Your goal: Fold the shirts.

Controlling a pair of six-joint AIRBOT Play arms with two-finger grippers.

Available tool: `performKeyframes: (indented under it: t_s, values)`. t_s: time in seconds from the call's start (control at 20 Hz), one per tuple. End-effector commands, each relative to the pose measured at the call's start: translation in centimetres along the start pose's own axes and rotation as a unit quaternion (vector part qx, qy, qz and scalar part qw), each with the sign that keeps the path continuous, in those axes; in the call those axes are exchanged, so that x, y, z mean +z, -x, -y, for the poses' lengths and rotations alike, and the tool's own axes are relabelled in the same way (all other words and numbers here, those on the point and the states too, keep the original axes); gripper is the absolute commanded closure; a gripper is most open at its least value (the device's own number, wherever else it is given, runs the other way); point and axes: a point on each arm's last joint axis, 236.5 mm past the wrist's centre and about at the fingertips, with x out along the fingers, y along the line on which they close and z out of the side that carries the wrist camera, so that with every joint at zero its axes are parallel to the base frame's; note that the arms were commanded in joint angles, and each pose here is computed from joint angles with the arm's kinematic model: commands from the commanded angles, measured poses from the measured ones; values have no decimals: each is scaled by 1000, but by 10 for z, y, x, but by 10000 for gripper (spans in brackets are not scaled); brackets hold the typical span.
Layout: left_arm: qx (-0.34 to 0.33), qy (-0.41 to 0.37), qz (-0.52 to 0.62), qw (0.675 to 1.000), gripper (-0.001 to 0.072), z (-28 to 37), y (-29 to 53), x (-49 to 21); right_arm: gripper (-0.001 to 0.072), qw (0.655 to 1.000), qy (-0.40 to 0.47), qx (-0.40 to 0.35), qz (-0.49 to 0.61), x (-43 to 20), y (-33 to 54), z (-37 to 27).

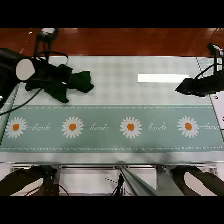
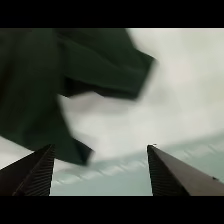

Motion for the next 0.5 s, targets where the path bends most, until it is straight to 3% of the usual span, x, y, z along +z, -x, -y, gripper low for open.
performKeyframes:
  t_s: [0.0,0.25,0.45]
  values:
    - [73,94,41,992,15,-84,-14,15,224,1000,7,-20,2,1,0,9]
    - [44,215,-22,975,4,-119,-76,-23,224,1000,7,-23,1,0,0,11]
    - [24,234,-67,970,3,-107,-133,-48,224,1000,5,-23,-1,0,0,11]
